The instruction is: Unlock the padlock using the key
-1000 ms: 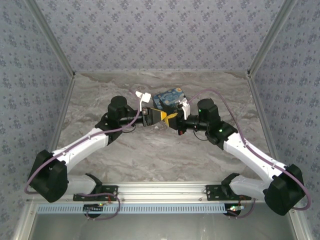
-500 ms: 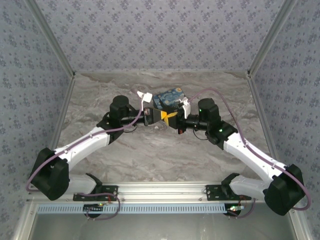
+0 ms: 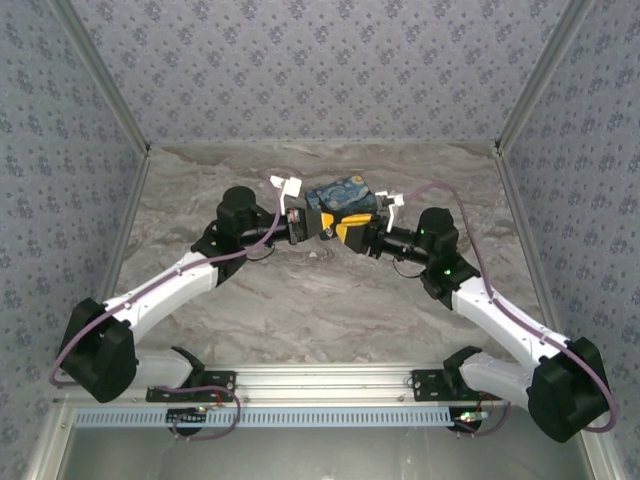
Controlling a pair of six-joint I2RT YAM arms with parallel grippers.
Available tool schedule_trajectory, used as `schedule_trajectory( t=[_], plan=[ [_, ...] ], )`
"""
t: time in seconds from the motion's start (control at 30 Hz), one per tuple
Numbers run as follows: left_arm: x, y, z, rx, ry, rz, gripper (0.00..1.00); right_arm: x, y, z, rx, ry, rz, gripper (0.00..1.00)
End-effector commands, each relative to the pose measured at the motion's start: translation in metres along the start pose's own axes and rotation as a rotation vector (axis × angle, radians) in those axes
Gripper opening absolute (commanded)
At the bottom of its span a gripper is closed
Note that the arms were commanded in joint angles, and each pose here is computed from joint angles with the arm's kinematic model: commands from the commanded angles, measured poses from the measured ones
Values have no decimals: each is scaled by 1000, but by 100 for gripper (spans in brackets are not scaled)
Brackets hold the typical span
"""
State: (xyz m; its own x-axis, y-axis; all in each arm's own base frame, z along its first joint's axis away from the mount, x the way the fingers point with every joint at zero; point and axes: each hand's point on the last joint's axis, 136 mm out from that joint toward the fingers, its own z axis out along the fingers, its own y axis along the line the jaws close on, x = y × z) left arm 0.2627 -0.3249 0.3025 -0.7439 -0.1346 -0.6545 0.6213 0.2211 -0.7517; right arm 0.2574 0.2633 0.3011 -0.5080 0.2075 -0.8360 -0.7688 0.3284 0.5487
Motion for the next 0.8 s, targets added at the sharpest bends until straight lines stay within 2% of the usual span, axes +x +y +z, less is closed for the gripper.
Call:
schedule_trajectory(
  t=[0.0, 0.77],
  plan=[
    [-18, -25, -5, 41, -51, 41, 0, -14, 18, 3, -82, -51, 5, 43],
    [-23, -23, -8, 4, -75, 45, 0, 14, 15, 20, -83, 78, 75, 42]
  ],
)
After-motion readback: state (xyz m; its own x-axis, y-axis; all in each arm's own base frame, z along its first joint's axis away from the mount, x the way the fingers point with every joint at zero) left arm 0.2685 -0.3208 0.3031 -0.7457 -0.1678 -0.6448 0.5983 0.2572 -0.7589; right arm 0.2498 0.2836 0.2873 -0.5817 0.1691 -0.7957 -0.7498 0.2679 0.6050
